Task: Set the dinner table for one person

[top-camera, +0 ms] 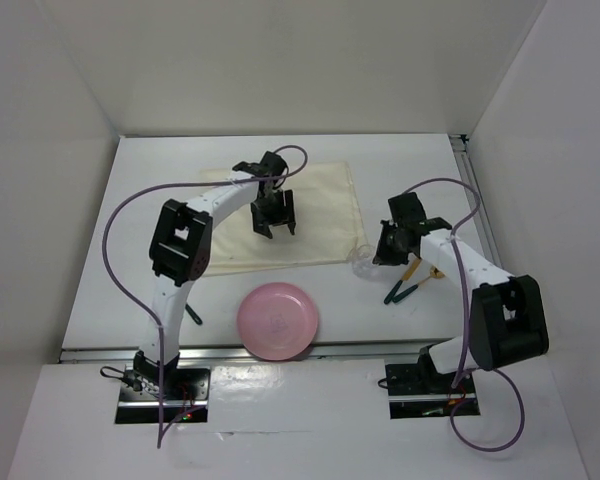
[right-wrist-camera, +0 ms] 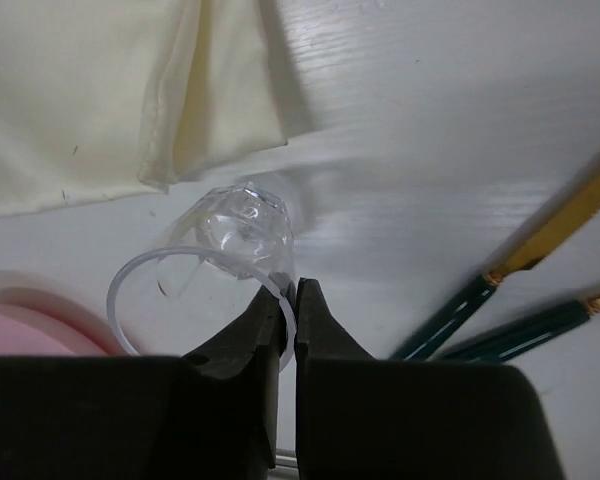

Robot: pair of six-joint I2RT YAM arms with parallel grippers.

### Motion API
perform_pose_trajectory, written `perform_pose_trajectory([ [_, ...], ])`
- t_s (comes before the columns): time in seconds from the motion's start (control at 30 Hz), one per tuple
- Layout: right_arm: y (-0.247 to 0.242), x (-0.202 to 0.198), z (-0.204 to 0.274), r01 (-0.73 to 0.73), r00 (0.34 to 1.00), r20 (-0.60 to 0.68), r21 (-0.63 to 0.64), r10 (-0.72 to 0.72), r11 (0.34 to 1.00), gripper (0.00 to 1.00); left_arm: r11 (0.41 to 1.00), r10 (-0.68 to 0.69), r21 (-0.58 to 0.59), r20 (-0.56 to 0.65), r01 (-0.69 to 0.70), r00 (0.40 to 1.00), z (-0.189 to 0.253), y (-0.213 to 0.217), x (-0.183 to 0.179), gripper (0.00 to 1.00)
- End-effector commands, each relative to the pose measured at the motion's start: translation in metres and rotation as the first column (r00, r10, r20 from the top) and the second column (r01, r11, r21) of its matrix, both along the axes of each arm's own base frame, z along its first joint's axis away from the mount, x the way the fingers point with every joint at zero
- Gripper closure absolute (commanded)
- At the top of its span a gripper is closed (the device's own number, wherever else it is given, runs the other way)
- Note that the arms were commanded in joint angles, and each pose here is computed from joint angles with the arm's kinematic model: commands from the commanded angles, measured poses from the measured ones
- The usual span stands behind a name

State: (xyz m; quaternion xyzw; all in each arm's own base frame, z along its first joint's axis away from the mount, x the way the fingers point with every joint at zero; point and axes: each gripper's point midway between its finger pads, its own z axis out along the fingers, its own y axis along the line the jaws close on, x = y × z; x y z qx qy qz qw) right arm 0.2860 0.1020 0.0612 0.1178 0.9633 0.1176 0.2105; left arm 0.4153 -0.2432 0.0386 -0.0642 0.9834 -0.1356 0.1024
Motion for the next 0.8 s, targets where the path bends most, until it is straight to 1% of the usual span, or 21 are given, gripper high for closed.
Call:
perform_pose_trajectory([
  [0.0,-0.012,0.028,0.056,0.074,0.982,0.177,-0.043,-0.065,0.996,1.00,1.000,-0.023,0.003,0.006,0.023,1.000,0.002,-0.008,-0.006,0.23],
  [0.03,-0.010,0.036,0.075,0.075,0.973,0.219,-0.030,-0.067,0.997,1.00,1.000,-0.019,0.013,0.016,0.019,1.000,0.005,-0.005,-0.007,0.23],
  [0.1,-0.009,0.049,0.092,0.086,0.963,0.259,-0.027,-0.076,0.996,1.00,1.000,-0.015,0.020,0.029,0.015,0.999,0.008,-0.004,-0.005,0.23],
  [0.13,-0.005,0.064,0.102,0.086,0.957,0.278,-0.020,-0.077,0.996,1.00,1.000,-0.012,0.022,0.045,0.011,0.999,0.014,-0.003,-0.003,0.23],
  [0.17,-0.003,0.075,0.107,0.086,0.953,0.292,-0.015,-0.078,0.996,1.00,0.999,-0.010,0.032,0.044,0.008,0.999,0.014,0.001,-0.006,0.23],
  [0.2,-0.001,0.084,0.109,0.080,0.953,0.295,-0.021,-0.070,0.997,1.00,1.000,0.001,0.020,0.060,-0.002,0.998,0.026,0.001,-0.008,0.23],
  [0.23,0.003,0.099,0.097,0.079,0.960,0.272,-0.029,-0.068,0.996,1.00,1.000,0.006,0.029,0.074,-0.008,0.997,0.030,0.004,-0.008,0.23],
  [0.27,0.010,0.121,0.115,0.067,0.945,0.322,-0.011,-0.060,0.998,1.00,0.999,0.010,0.041,0.079,-0.013,0.997,0.033,0.008,-0.012,0.23],
  [0.33,0.016,0.147,0.115,0.067,0.942,0.331,-0.008,-0.061,0.998,1.00,0.999,0.028,0.040,0.122,-0.033,0.992,0.058,0.014,-0.014,0.23],
  [0.37,0.022,0.171,0.115,0.067,0.939,0.338,-0.006,-0.061,0.998,1.00,0.998,0.031,0.057,0.117,-0.038,0.993,0.059,0.019,-0.020,0.23],
  [0.4,0.025,0.183,0.114,0.067,0.938,0.341,-0.005,-0.062,0.998,1.00,0.996,0.039,0.080,0.131,-0.050,0.991,0.065,0.026,-0.022,0.23],
  [0.43,0.031,0.206,0.113,0.067,0.933,0.356,0.000,-0.063,0.998,1.00,0.994,0.067,0.077,0.158,-0.080,0.985,0.082,0.036,-0.025,0.23],
  [0.47,0.035,0.217,0.112,0.052,0.929,0.367,0.005,-0.051,0.999,1.00,0.989,0.085,0.104,0.164,-0.103,0.983,0.082,0.048,-0.029,0.23],
  [0.53,0.042,0.238,0.110,0.039,0.924,0.379,0.008,-0.039,0.999,1.00,0.983,0.125,0.112,0.175,-0.146,0.977,0.090,0.062,-0.036,0.23],
  [0.57,0.046,0.253,0.102,0.039,0.930,0.366,0.004,-0.038,0.999,1.00,0.980,0.142,0.113,0.188,-0.165,0.972,0.097,0.072,-0.042,0.23],
  [0.63,0.047,0.266,0.092,0.046,0.935,0.352,-0.006,-0.041,0.999,1.00,0.970,0.196,0.110,0.193,-0.219,0.961,0.100,0.085,-0.045,0.23],
  [0.67,0.048,0.275,0.083,0.053,0.937,0.346,-0.015,-0.044,0.999,1.00,0.969,0.195,0.116,0.184,-0.218,0.963,0.101,0.089,-0.055,0.23],
  [0.73,0.055,0.282,0.075,0.043,0.939,0.343,-0.016,-0.035,0.999,1.00,0.967,0.205,0.117,0.175,-0.227,0.963,0.099,0.092,-0.063,0.23],
  [0.77,0.055,0.285,0.064,0.037,0.943,0.331,-0.027,-0.026,0.999,1.00,0.965,0.213,0.120,0.170,-0.235,0.962,0.097,0.096,-0.065,0.23],
])
